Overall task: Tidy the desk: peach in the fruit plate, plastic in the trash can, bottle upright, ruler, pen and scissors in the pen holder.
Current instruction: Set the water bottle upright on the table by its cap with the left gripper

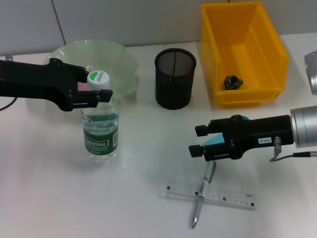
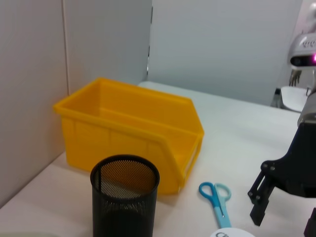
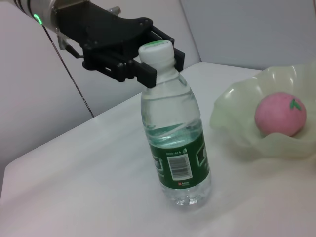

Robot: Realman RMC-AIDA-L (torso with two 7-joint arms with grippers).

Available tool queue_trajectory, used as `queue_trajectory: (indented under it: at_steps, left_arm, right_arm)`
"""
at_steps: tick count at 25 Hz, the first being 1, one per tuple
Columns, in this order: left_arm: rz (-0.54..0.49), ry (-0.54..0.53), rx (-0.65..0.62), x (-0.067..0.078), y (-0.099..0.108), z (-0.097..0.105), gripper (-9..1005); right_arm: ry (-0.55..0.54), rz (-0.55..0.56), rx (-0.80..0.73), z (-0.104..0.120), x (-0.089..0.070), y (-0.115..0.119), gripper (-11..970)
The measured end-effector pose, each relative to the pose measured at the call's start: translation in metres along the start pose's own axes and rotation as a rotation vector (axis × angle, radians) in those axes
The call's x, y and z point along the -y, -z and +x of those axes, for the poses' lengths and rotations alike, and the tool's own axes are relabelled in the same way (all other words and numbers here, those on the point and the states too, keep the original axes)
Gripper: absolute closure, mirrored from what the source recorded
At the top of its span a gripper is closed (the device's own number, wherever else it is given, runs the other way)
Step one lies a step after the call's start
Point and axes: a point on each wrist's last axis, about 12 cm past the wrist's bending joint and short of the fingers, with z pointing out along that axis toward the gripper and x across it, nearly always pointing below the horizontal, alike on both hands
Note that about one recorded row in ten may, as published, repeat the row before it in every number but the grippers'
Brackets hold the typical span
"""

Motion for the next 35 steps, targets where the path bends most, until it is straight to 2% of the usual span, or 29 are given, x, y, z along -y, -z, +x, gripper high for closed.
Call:
queue_trajectory:
  at_steps: [8,10,19,21,35]
  left_arm:
    - [0.011,0.014,0.090,0.004,0.015,0.007,553]
    - [-0.011,0.022,0.135,0.005,0.025,0.016,553]
    - [-0.076,0.052,0.175,0.005,0.039,0.034,553]
    - [-0.076,0.052,0.175,0.005,0.039,0.034,553]
    - [-0.153,0.069,0.264,0.004,0.048,0.067,554]
  right_arm:
    - [0.014,-0.003,0.005,-0.002,0.000,0.000,250]
    - [0.019,-0.006,0.003,-0.003,0.000,0.000,250]
    - [0.035,-0.013,-0.003,-0.006,0.000,-0.001,250]
    - [0.041,-0.014,-0.003,-0.006,0.000,-0.001,250]
    - [0.065,-0.015,0.002,-0.011,0.001,-0.003,250]
